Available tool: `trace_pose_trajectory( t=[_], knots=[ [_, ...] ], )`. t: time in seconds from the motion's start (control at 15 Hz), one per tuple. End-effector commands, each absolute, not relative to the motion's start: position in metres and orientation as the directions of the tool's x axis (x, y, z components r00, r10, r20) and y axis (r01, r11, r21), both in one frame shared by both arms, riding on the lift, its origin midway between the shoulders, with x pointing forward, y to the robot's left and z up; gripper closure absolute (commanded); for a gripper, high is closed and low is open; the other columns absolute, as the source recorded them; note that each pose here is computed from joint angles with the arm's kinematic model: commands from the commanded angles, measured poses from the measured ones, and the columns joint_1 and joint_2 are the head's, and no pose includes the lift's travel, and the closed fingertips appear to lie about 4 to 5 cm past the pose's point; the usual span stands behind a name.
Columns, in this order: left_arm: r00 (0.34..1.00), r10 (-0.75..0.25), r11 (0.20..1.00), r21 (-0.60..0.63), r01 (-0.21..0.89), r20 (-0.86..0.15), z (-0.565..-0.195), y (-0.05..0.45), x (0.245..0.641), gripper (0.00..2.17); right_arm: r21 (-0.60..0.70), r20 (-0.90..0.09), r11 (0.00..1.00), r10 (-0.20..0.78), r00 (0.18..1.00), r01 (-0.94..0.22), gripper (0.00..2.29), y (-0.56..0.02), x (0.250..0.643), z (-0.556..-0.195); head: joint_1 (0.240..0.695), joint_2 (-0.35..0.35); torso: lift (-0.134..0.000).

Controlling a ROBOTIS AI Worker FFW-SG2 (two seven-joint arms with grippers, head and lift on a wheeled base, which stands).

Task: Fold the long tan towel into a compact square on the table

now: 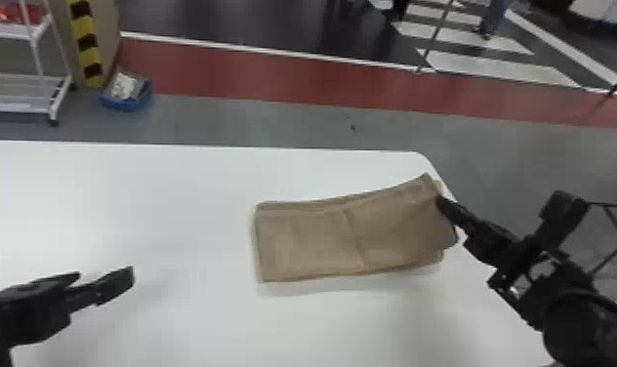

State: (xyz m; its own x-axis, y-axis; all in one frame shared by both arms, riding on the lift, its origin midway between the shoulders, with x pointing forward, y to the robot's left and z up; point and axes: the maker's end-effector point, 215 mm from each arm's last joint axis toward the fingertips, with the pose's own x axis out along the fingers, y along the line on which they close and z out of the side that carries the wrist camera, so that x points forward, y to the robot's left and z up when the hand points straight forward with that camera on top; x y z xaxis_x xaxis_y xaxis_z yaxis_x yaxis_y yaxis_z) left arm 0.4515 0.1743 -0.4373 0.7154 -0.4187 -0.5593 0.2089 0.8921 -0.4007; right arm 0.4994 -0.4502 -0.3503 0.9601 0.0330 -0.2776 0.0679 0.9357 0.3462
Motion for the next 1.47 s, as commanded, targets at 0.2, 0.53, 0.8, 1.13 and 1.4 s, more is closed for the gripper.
trace_pose_trajectory(
  t=[0.2, 0.53, 0.8, 1.13, 1.4],
  knots=[
    [0.71, -0.413, 0.895, -0.399, 0.201, -0.57, -0.443, 0.178, 0.446, 0.08, 0.339, -0.33, 0.938, 0.043, 0.943, 0.076, 1.06, -0.445, 0.512, -0.383, 0.695, -0.317, -0.125],
    [0.713, -0.412, 0.895, -0.398, 0.201, -0.567, -0.442, 0.179, 0.448, 0.08, 0.377, -0.244, 0.923, 0.015, 0.97, 0.08, 1.06, -0.469, 0.501, -0.336, 0.695, -0.304, -0.125],
    [0.716, -0.416, 0.894, -0.398, 0.208, -0.561, -0.438, 0.173, 0.453, 0.08, 0.347, -0.296, 0.933, 0.008, 0.955, 0.1, 1.06, -0.479, 0.504, -0.363, 0.695, -0.342, -0.125],
    [0.722, -0.424, 0.889, -0.401, 0.22, -0.546, -0.429, 0.168, 0.454, 0.08, 0.263, -0.357, 0.958, -0.013, 0.934, 0.115, 0.21, -0.467, 0.521, -0.394, 0.695, -0.333, -0.125],
    [0.724, -0.433, 0.887, -0.398, 0.236, -0.537, -0.422, 0.163, 0.455, 0.08, 0.244, -0.228, 0.964, -0.052, 0.972, 0.109, 0.02, -0.481, 0.51, -0.349, 0.695, -0.33, -0.125]
  ],
)
